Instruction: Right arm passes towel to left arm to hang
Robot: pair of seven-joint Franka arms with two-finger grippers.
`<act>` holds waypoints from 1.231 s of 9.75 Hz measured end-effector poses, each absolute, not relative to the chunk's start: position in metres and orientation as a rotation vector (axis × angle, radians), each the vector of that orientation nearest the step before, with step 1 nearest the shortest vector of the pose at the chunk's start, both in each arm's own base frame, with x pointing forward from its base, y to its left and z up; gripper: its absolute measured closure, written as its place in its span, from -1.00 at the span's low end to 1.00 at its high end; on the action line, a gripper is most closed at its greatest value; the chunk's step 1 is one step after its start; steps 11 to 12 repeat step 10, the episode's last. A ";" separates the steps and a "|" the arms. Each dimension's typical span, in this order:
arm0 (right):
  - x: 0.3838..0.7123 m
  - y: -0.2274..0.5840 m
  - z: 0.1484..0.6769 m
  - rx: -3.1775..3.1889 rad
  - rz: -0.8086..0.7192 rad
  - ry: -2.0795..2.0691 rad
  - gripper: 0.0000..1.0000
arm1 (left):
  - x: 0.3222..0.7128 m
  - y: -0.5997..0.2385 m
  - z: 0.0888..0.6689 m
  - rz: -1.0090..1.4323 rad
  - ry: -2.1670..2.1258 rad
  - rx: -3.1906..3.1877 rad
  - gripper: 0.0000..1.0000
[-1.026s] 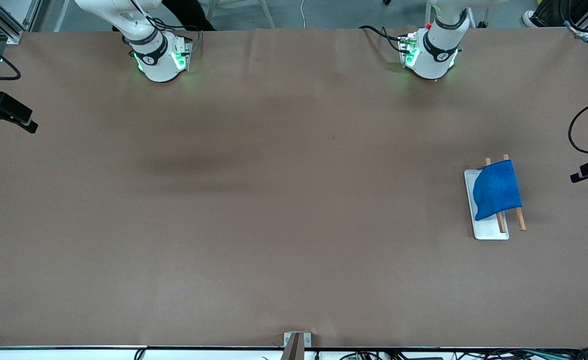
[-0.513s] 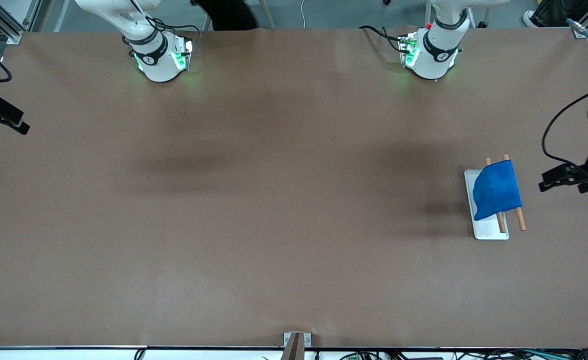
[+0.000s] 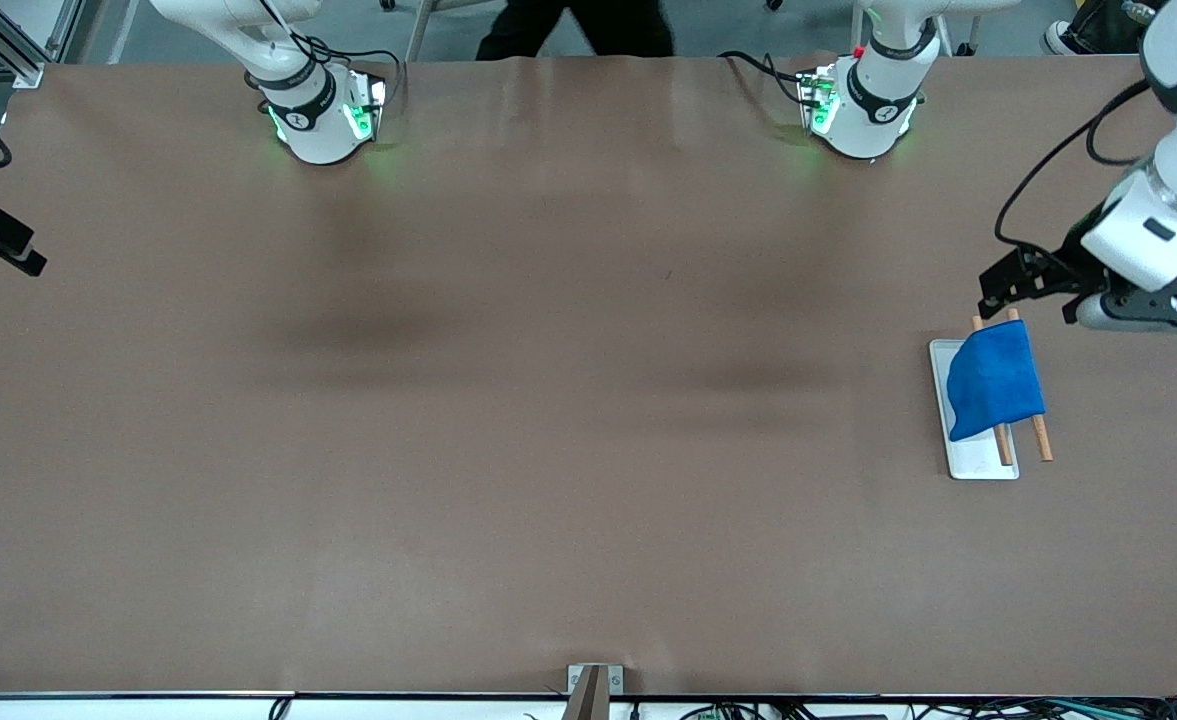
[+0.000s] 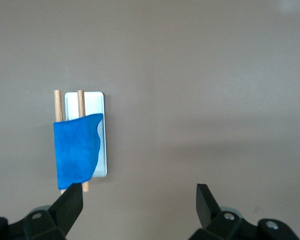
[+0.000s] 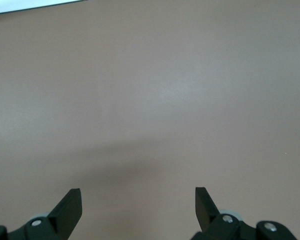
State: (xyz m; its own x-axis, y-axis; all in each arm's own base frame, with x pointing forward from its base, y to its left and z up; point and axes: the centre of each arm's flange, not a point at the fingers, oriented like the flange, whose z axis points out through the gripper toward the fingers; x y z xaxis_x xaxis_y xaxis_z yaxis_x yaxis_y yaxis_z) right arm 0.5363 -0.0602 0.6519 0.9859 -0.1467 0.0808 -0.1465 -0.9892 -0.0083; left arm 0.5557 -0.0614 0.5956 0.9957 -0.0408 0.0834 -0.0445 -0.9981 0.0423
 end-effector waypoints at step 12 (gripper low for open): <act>0.538 -0.041 0.654 -3.135 -0.135 0.178 -1.00 | 0.538 -0.057 0.652 0.045 0.033 3.132 -1.00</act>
